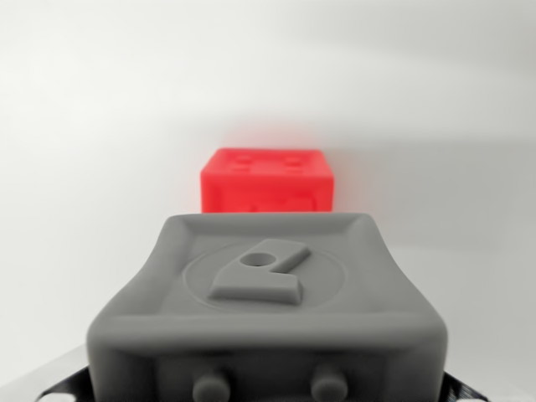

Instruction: Destack cube

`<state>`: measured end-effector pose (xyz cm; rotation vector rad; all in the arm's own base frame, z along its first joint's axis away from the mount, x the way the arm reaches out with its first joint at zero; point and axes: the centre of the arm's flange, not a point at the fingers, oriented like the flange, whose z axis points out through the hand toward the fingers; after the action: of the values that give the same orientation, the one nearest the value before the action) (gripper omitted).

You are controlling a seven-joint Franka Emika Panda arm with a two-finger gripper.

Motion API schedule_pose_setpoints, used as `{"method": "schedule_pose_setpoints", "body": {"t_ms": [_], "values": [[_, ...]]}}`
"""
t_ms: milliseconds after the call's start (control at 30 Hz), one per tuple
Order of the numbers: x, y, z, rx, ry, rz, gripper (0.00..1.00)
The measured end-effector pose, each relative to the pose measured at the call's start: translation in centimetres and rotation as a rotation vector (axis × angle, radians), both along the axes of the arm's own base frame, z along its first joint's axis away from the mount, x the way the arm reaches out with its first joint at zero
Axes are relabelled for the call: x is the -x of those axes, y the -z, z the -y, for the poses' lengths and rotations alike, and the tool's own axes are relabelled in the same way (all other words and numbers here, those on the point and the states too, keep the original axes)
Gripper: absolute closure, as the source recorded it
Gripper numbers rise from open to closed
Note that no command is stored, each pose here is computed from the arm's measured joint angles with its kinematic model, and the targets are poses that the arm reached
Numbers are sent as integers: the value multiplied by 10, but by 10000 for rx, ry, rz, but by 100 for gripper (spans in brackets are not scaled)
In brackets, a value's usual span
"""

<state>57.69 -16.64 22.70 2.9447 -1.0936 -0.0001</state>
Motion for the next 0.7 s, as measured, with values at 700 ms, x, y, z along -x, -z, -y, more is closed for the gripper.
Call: {"method": "schedule_pose_setpoints", "body": {"t_ms": [700], "values": [[0,-61,0,-32,2,34,100]]}}
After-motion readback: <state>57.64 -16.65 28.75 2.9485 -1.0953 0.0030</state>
